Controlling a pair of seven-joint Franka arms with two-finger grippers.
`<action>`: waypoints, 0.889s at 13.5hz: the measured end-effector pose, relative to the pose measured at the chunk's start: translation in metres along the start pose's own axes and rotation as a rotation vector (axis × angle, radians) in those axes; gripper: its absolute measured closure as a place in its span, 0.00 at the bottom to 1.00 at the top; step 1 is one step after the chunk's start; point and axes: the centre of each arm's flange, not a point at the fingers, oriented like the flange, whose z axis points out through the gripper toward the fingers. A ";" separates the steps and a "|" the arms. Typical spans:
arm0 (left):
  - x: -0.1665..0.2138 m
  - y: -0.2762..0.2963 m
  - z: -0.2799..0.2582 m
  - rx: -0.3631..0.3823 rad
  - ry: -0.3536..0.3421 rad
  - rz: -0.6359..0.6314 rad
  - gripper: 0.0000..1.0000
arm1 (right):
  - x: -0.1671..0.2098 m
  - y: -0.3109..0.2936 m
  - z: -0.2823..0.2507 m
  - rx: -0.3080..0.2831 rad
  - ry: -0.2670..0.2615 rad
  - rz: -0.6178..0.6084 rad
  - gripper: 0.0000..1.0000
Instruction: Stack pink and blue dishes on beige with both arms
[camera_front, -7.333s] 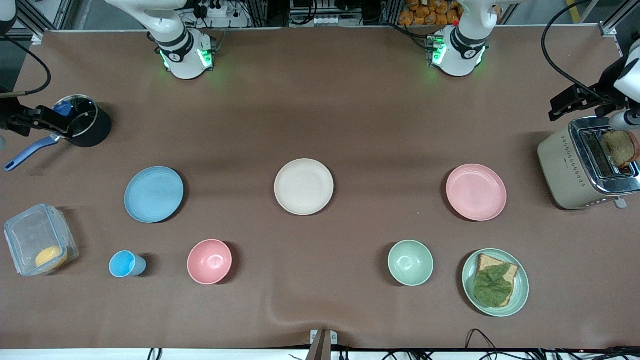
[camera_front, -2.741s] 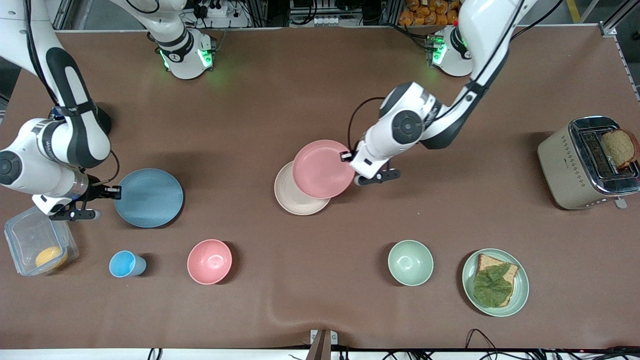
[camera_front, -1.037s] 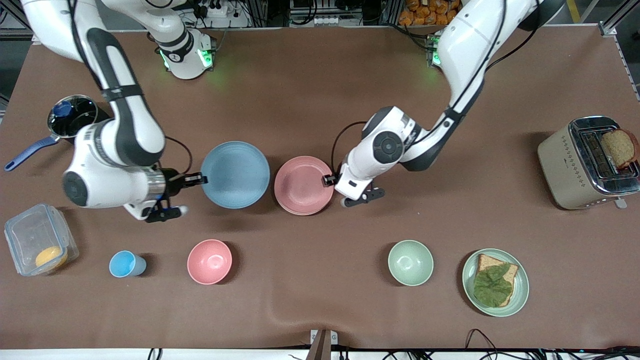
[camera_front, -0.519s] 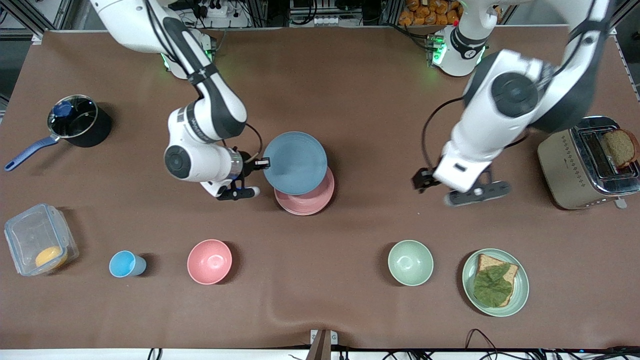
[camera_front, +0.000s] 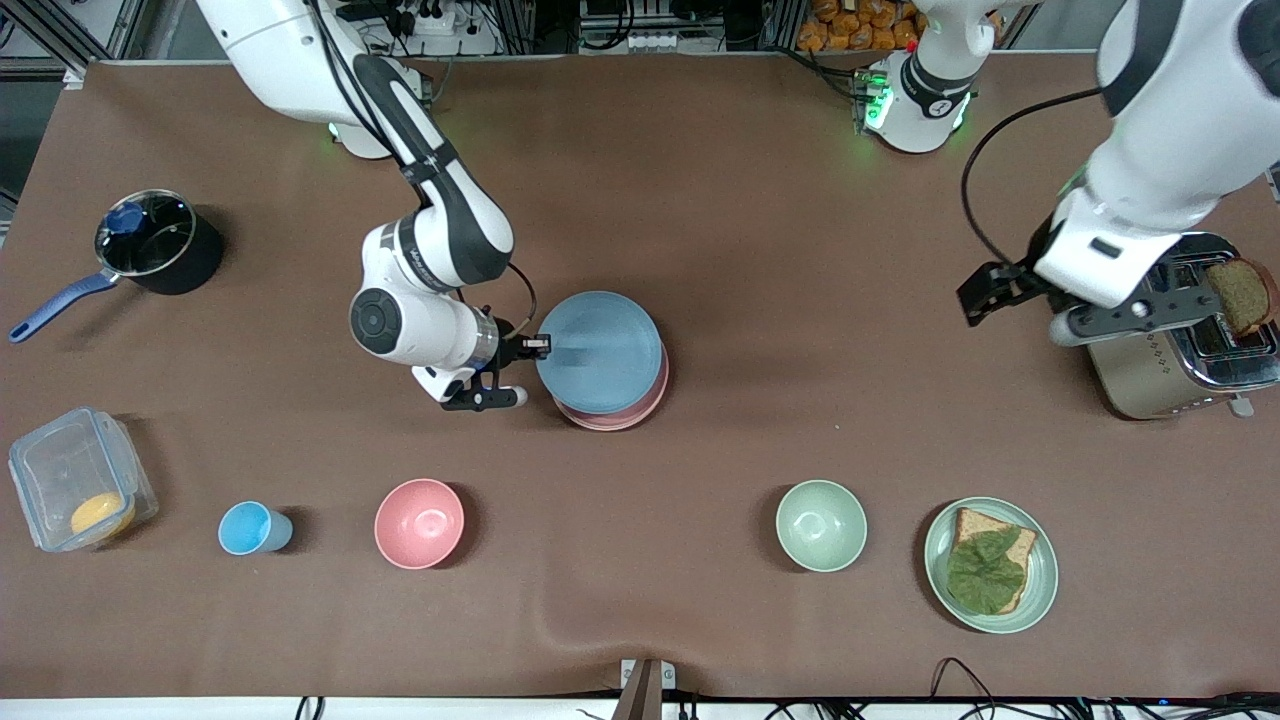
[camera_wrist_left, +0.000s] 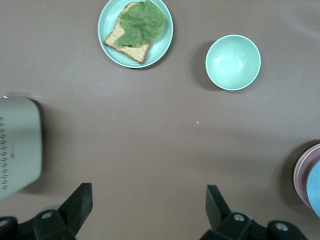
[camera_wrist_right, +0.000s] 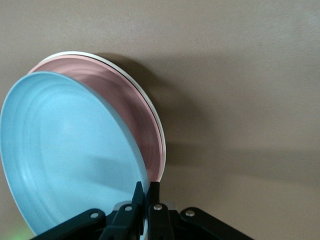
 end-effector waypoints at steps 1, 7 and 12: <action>-0.003 -0.014 -0.009 0.001 -0.006 -0.005 0.00 | -0.001 -0.003 0.007 -0.004 -0.001 -0.001 0.95; -0.014 -0.051 -0.031 -0.006 -0.029 -0.033 0.00 | -0.001 -0.008 0.012 -0.003 0.015 -0.002 0.95; -0.016 -0.059 -0.045 -0.007 -0.028 -0.047 0.00 | 0.004 -0.010 0.010 0.004 0.028 -0.003 0.95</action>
